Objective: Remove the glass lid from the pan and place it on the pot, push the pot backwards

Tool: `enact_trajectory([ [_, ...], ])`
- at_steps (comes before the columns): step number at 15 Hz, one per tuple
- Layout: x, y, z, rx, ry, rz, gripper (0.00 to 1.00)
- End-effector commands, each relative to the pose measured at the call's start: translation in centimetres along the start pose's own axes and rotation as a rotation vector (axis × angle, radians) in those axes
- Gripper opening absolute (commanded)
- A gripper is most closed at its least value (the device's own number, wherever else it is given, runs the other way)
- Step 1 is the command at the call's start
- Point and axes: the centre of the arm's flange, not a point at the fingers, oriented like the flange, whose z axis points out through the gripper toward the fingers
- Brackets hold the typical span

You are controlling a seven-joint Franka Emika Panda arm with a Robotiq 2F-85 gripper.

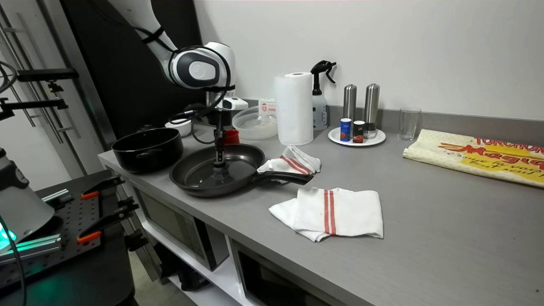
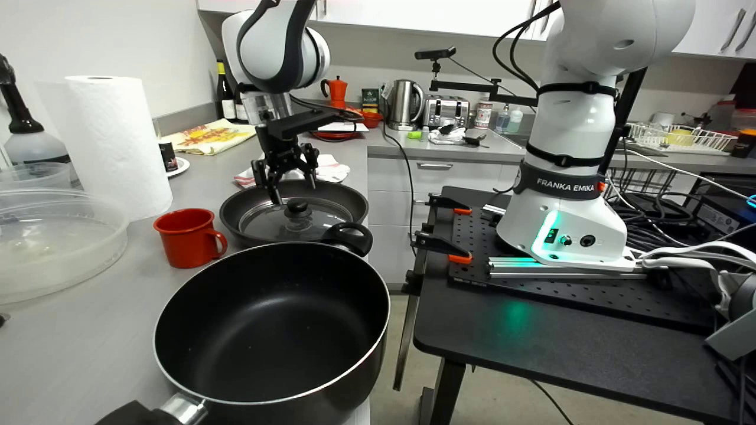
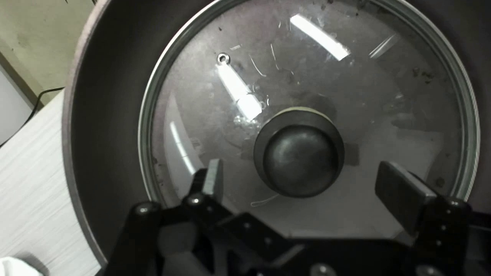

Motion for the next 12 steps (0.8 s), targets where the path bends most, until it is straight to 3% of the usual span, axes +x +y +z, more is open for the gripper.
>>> enact_trajectory([
  [1,0.74,-0.52,0.84,0.027,-0.002,0.013,1.00],
  [4,0.79,-0.53,1.20,0.040,-0.009,0.027,1.00],
  [5,0.82,-0.52,1.26,0.044,-0.009,0.032,0.94],
  [7,0.81,-0.49,1.30,0.051,-0.010,0.039,0.69],
  [8,0.78,-0.48,1.29,0.055,-0.010,0.043,0.69],
  [12,0.68,-0.36,1.18,0.067,-0.010,0.053,0.40],
])
